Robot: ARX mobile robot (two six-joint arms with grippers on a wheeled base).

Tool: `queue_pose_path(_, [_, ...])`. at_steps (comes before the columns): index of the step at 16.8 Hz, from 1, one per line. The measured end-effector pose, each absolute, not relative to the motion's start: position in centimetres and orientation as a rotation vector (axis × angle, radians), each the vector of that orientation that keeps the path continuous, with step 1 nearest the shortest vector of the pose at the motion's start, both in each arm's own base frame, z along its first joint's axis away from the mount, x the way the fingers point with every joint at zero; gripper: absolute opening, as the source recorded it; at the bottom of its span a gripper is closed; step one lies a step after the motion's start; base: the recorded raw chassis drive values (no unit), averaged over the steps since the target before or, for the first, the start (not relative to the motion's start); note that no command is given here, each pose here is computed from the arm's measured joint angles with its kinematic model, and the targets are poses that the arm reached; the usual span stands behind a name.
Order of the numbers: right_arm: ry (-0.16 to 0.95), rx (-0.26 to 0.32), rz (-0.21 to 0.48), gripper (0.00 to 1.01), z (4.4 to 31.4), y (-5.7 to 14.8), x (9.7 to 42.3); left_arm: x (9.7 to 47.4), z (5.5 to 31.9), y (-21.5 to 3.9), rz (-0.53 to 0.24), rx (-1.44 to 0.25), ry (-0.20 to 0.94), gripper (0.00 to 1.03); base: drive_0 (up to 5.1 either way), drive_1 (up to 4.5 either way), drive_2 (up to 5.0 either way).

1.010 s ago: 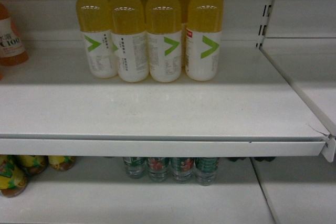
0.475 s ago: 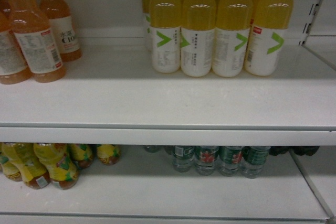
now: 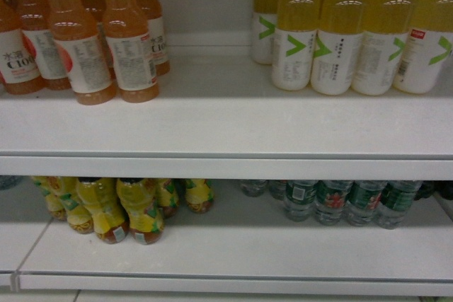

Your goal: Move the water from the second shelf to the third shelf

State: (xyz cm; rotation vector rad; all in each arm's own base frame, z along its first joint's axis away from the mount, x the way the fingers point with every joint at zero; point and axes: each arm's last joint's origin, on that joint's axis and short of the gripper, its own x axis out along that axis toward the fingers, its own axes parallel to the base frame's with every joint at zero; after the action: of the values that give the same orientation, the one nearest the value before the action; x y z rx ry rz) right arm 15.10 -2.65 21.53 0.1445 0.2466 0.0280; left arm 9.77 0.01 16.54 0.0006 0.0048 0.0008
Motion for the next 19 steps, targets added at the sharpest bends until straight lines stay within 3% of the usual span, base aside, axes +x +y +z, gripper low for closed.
queue_pose_path(19, [0.246, 0.145, 0.029, 0.39, 21.53, -2.65, 15.09, 9.77, 16.55, 0.01, 0.001, 0.0, 0.004, 0.98, -4.8, 1.3, 3.5])
